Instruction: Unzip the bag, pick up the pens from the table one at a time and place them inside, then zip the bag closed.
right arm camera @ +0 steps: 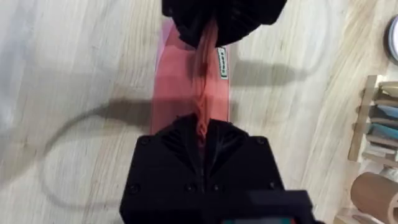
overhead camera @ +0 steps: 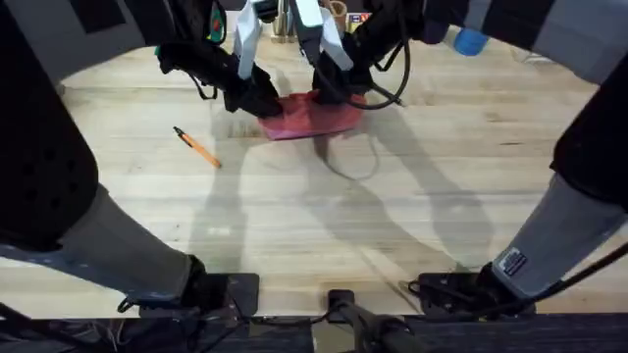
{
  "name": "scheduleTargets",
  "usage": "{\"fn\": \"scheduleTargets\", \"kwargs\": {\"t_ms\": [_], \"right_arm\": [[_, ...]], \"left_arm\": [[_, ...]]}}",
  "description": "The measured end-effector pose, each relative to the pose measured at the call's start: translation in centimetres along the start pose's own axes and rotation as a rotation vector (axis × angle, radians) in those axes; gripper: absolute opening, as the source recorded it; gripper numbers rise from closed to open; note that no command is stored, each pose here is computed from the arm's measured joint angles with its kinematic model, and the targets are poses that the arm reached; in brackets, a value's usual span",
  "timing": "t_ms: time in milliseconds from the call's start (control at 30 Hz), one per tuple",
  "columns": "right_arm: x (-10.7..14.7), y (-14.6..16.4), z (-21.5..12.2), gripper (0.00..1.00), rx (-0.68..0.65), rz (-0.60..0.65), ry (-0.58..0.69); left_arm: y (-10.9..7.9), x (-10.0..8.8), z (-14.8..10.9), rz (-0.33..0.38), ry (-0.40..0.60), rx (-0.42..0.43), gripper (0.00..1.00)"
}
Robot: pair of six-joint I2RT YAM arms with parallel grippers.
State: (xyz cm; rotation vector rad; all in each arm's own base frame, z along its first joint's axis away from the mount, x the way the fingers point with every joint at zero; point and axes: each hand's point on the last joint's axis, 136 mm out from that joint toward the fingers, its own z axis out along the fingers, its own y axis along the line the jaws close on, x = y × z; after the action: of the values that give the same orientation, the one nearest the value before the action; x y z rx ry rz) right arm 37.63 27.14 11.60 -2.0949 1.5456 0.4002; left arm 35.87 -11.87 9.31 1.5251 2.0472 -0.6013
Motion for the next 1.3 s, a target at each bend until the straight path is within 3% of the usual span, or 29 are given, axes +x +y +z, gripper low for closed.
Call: {"fn": "scheduleTargets", "kwargs": {"t_ms": [1300], "right_arm": [[0.19, -0.27, -0.14, 0.031, 0.011, 0.002, -0.005]], "left_arm": [[0.05, -0.03, 0.0, 0.002, -0.001, -0.002, 0.042]]}}
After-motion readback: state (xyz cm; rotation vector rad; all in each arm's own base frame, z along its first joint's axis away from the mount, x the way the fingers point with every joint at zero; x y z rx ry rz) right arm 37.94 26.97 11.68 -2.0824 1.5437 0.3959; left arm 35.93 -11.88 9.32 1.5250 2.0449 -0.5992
